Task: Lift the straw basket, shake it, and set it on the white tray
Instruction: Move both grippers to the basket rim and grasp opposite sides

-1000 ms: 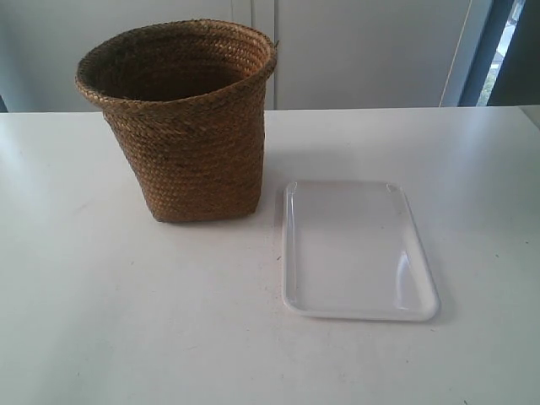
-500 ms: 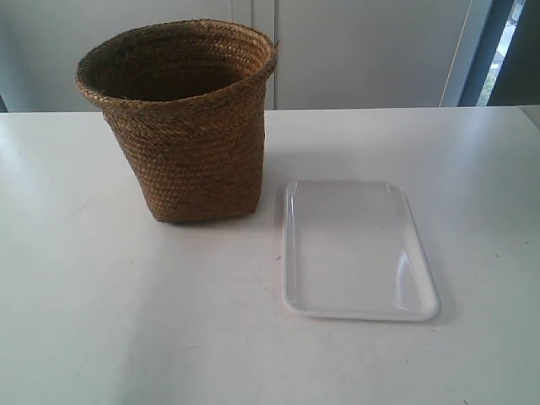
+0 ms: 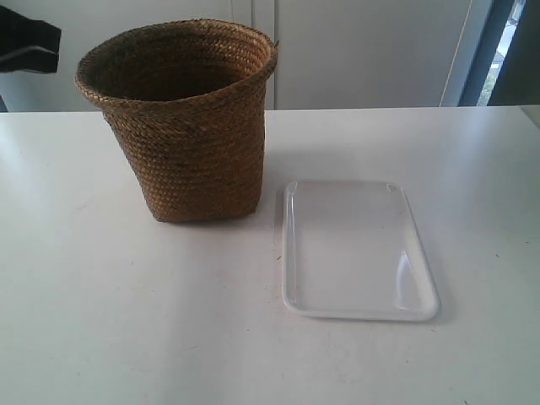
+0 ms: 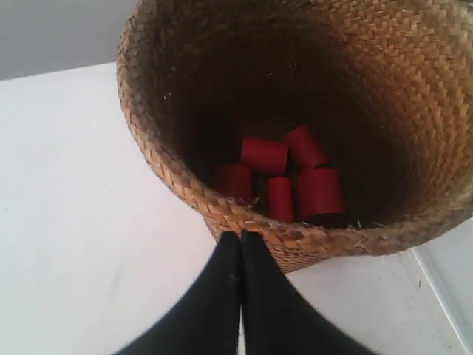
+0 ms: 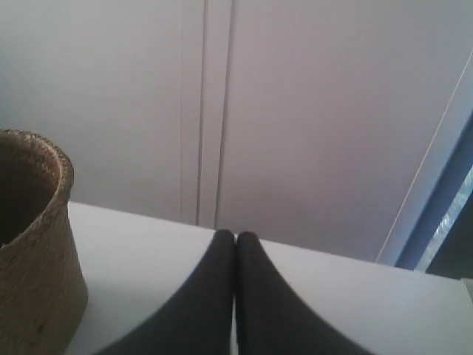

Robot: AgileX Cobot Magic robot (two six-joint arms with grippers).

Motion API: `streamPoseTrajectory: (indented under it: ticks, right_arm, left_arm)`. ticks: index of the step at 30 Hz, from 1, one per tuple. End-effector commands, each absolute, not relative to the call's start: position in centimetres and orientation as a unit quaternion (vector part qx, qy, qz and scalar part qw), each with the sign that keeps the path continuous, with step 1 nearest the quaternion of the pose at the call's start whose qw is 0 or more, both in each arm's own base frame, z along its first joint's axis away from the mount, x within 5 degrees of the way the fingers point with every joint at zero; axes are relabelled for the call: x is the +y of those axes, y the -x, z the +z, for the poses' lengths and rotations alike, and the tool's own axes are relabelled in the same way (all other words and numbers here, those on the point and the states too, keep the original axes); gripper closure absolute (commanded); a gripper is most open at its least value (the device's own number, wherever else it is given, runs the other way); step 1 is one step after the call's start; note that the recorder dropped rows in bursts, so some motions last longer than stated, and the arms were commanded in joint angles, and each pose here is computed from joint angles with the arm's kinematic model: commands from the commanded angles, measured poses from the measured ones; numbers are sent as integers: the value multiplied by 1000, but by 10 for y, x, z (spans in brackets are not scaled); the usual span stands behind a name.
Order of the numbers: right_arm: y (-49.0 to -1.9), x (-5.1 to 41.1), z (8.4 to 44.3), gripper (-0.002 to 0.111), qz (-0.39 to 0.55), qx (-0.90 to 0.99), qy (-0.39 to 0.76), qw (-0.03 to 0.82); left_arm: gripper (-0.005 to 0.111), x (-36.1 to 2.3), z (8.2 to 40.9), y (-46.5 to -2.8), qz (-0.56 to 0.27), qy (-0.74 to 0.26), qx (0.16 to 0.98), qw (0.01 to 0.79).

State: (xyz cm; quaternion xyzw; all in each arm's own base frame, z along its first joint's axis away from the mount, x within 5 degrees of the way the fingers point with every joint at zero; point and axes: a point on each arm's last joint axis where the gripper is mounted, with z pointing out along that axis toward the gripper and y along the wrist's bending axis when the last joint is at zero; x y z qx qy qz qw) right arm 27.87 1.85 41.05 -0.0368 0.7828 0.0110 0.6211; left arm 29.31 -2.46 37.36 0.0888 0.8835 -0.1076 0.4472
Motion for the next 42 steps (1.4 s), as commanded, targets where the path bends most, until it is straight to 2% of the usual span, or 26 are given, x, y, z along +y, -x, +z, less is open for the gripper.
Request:
streamPoseTrajectory:
  ticks: [1, 4, 7, 11, 13, 15, 16, 17, 18, 19, 21, 24, 42]
  right_arm:
    - [-290, 19, 431, 108, 5, 836, 42, 547]
    - [-313, 28, 420, 108, 47, 880, 51, 469]
    - [-337, 49, 404, 108, 156, 908, 58, 385]
    - [-364, 65, 402, 106, 235, 891, 81, 379]
    - [-373, 69, 403, 95, 257, 882, 85, 385]
    - [-380, 70, 396, 77, 260, 883, 89, 381]
    - [-384, 71, 390, 59, 261, 885, 87, 376]
    - [-387, 71, 386, 51, 265, 886, 84, 372]
    - [-392, 73, 380, 40, 277, 886, 78, 363]
    - [-394, 74, 377, 37, 281, 887, 76, 359]
    - [-400, 75, 370, 35, 287, 887, 69, 355]
    - [-406, 76, 363, 35, 301, 885, 57, 350]
    - [-425, 103, 339, 35, 303, 874, 84, 370]
  left_arm:
    - [107, -26, 405, -300, -116, -90, 887, 438]
    - [107, -27, 413, -315, -133, -66, 894, 424]
    - [107, -19, 414, -338, -152, -26, 912, 380]
    - [107, -13, 415, -353, -126, -40, 926, 353]
    - [106, -12, 416, -360, -130, -31, 924, 359]
    - [96, -13, 413, -367, -142, -12, 919, 367]
    - [84, -12, 411, -371, -147, 5, 918, 368]
    - [75, -12, 409, -374, -150, 15, 918, 367]
    - [60, -12, 403, -378, -151, 18, 919, 363]
    - [54, -12, 400, -381, -151, 19, 920, 360]
    - [42, -12, 393, -386, -151, 22, 924, 351]
    - [35, -11, 385, -392, -152, 26, 927, 342]
    - [34, -10, 367, -412, -163, 62, 920, 351]
